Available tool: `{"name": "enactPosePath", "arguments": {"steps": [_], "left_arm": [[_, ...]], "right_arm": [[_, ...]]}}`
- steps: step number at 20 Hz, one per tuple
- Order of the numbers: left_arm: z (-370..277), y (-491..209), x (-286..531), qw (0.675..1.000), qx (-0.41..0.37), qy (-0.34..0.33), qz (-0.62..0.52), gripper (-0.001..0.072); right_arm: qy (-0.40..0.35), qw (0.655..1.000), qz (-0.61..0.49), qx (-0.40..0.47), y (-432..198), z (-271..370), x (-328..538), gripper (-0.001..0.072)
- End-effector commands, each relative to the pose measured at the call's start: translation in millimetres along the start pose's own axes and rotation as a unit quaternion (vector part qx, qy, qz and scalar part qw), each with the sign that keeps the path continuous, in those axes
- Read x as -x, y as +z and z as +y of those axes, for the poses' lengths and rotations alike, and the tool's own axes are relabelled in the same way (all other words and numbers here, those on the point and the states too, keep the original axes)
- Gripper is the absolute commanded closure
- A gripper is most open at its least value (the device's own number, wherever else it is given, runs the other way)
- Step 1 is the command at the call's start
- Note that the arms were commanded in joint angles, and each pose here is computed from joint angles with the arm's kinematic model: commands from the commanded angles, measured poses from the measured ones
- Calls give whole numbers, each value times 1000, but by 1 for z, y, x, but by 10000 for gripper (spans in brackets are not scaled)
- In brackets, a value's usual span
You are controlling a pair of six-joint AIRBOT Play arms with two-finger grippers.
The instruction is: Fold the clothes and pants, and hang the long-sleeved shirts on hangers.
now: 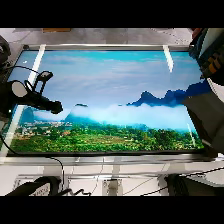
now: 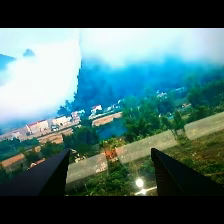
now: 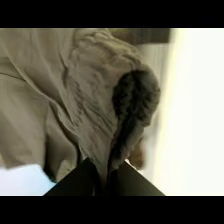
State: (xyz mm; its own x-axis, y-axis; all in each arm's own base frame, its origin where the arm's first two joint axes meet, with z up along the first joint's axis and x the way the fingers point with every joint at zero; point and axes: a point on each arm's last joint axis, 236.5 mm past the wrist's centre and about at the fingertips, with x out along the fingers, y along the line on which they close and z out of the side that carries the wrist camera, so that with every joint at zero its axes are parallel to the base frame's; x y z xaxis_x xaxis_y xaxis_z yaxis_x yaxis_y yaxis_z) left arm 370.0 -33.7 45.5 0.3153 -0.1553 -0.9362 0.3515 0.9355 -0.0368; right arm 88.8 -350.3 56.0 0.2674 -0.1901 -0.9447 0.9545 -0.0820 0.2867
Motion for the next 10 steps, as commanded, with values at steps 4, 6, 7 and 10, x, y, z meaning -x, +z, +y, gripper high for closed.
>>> {"name": "enactPosePath", "arguments": {"steps": [4,6,7,10], "left_arm": [[0,1,1,1000,0,0,-2,118],[0,1,1,1000,0,1,-2,118],[0,1,1,1000,0,1,-2,118],[0,1,0,1000,0,1,-1,118]], "right_arm": [[-49,997,-46,-38,16,-30,14,20],[-34,998,-43,-40,15,-23,13,27],[-22,998,-40,-35,14,-17,12,180],[25,999,-31,38,5,22,4,686]]}}
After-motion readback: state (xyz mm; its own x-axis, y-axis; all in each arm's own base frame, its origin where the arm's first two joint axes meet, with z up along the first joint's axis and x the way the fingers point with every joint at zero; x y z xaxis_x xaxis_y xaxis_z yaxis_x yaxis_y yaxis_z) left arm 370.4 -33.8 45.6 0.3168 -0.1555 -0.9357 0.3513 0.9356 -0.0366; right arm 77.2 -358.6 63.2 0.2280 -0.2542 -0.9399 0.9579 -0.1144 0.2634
